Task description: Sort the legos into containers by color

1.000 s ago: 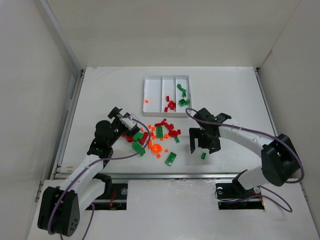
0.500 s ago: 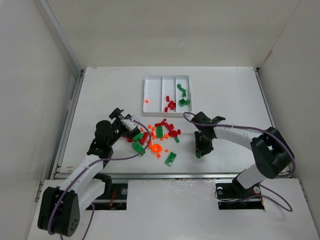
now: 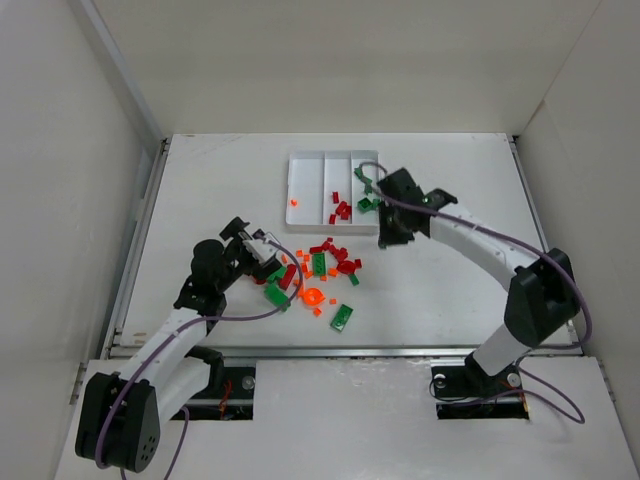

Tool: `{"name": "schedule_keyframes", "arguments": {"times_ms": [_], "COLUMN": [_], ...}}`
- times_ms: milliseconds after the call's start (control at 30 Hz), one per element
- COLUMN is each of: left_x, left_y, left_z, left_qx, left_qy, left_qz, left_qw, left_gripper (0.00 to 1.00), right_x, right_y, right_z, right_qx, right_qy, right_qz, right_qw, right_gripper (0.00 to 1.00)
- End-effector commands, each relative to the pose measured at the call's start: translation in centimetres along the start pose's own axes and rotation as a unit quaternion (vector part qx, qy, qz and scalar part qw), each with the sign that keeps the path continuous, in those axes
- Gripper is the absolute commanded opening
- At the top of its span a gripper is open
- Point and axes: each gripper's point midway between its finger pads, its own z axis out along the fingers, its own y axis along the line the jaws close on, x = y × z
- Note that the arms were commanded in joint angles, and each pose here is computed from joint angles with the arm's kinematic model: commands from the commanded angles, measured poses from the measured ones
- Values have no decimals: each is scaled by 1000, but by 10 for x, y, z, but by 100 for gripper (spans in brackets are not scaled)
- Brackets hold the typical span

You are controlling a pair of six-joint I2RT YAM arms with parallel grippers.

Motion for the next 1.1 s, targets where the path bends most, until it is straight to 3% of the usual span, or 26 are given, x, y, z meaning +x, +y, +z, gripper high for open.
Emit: {"name": "schedule_keyframes", "arguments": {"times_ms": [0,133,233,267,367,400,533,633,700,767,833,900,933,967,1000,1067], "left_x": [-25,-34,-39,-35,-38,-39,-48,-56,-52,-74,-68,-86,-78,-72,-86,-84], "left_y": [8,5,3,1,1,0,-2,-3,-8,-7,-36,-41,-55,-83,-82,-114], "left_z": [5,8,8,9,10,11,15,21,27,32,30,32,34,20,24,24], "left_qx": [14,45,66,71,78,84,109,132,154,181,255,298,339,404,418,483], "left_qy": [-27,-30,-28,-21,-21,-21,-28,-31,-10,-26,0,-15,-3,13,-5,13], "left_qz": [21,35,44,40,38,36,42,43,31,63,85,176,195,206,254,246], "left_qw": [999,998,996,996,996,996,993,990,988,981,963,938,921,891,872,841], "left_gripper": [100,100,100,100,100,100,100,100,100,100,100,100,100,100,100,100], "right_x": [-124,-192,-245,-246,-267,-270,-274,-274,-270,-272,-263,-255,-233,-231,-222,-199], "right_y": [12,9,13,9,17,18,22,21,20,19,21,30,26,30,32,30], "right_z": [-27,27,29,52,65,68,65,48,40,15,-7,-20,-8,-31,-34,-41], "right_qx": [-13,21,13,19,16,17,13,9,8,4,-16,-52,-54,-75,-89,-104], "right_qy": [-156,-164,-200,-182,-186,-186,-182,-195,-197,-211,-219,-227,-203,-219,-216,-203], "right_qz": [7,5,6,-5,-26,-32,-33,-31,-31,-34,-36,-36,-39,-37,-35,-27], "right_qw": [988,986,980,983,982,982,983,980,980,977,975,972,977,972,972,973], "right_gripper": [0,0,5,8,33,54,78,87,87,87,87,87,87,87,87,87]}}
